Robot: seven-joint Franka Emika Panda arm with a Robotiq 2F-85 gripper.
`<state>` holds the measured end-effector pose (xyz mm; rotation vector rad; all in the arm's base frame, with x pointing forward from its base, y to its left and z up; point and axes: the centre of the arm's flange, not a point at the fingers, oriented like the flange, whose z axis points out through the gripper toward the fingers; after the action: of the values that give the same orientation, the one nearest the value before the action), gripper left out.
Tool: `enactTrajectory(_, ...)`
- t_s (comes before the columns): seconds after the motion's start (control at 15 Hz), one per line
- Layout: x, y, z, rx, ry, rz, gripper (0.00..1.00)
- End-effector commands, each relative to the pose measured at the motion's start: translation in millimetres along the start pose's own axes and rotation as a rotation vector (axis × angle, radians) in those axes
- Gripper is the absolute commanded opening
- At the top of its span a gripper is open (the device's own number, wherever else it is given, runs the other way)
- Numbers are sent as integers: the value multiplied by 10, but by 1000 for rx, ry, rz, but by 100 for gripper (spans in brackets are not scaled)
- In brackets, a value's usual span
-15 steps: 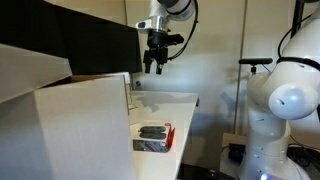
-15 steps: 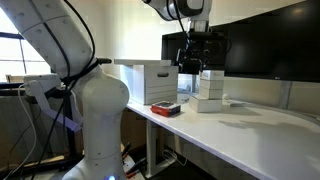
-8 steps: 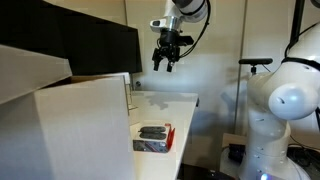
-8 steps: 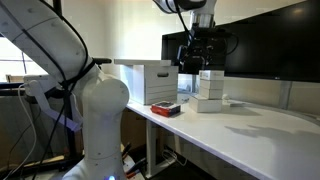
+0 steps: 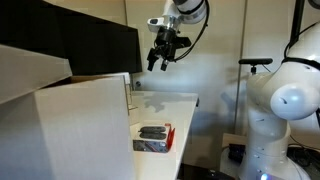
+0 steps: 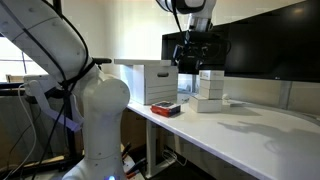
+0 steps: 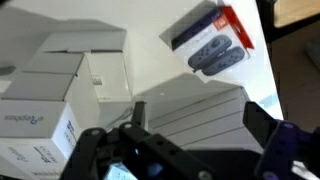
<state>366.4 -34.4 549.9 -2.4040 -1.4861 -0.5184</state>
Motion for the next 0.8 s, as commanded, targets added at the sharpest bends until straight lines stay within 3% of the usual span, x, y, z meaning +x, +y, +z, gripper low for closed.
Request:
enactTrajectory(0.0,285,-34,360,3,202,49,100)
enactTrajectory(0.4,319,118,721,-133,443,286,100)
enactTrajectory(0.73,86,37,242,-232,595,417,100)
